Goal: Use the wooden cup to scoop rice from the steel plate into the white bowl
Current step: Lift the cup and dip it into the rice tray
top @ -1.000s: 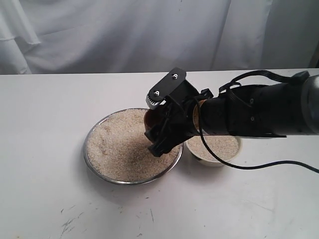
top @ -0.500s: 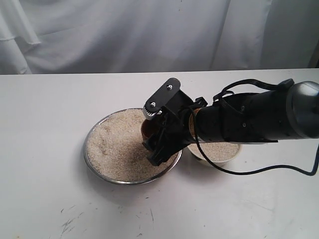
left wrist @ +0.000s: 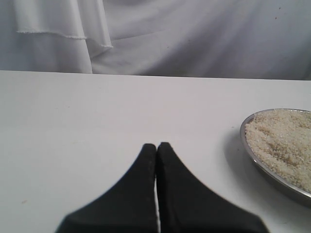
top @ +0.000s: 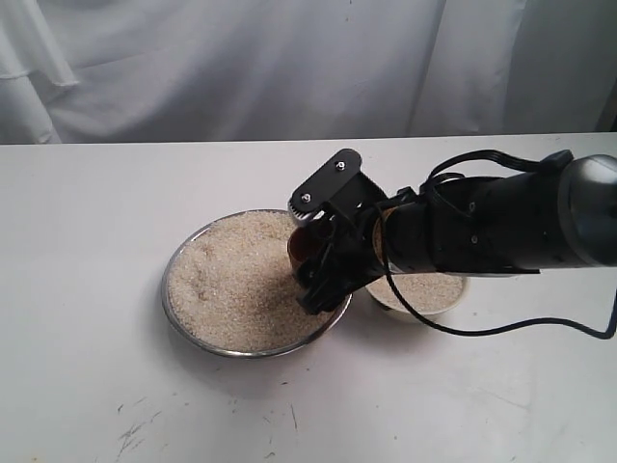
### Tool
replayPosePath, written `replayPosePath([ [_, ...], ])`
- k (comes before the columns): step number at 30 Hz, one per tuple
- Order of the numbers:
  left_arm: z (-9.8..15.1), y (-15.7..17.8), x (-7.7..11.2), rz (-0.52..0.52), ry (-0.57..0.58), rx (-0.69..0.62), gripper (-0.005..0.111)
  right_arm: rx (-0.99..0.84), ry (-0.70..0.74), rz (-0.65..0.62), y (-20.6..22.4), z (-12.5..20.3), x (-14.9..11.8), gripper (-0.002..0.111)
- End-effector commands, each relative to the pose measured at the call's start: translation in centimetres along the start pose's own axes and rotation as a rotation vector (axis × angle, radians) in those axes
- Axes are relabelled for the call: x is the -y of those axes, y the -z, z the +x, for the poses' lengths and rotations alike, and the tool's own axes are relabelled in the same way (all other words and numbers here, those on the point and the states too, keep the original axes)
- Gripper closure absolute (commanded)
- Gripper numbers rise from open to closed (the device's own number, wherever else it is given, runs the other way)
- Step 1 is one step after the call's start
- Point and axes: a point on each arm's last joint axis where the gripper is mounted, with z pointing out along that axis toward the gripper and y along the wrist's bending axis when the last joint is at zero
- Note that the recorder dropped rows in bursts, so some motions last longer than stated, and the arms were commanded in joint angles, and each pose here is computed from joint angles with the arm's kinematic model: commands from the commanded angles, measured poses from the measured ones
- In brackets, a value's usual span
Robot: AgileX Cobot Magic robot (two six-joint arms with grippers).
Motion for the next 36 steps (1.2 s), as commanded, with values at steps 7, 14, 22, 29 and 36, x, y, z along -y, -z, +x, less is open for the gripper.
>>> replayPosePath([
  [7,0.1,0.0,0.0,0.002,0.004,0.007,0.107,0.043,0.036,-0.016,0.4,-0.7,0.1,0.023],
  [14,0.1,0.0,0.0,0.002,0.004,0.007,0.107,0.057,0.073,-0.031,0.4,-0.8,-0.1,0.023],
  [22,0.1,0.0,0.0,0.002,0.004,0.007,0.107,0.066,0.043,-0.031,0.6,-1.0,-0.1,0.021],
  [29,0.1,0.0,0.0,0.002,0.004,0.007,0.107,0.074,0.009,-0.019,1.0,-1.3,0.0,0.018],
  [36,0.1,0.0,0.0,0.002,0.004,0.007,0.107,0.118,0.008,-0.017,2.1,-2.1,0.1,0.018],
])
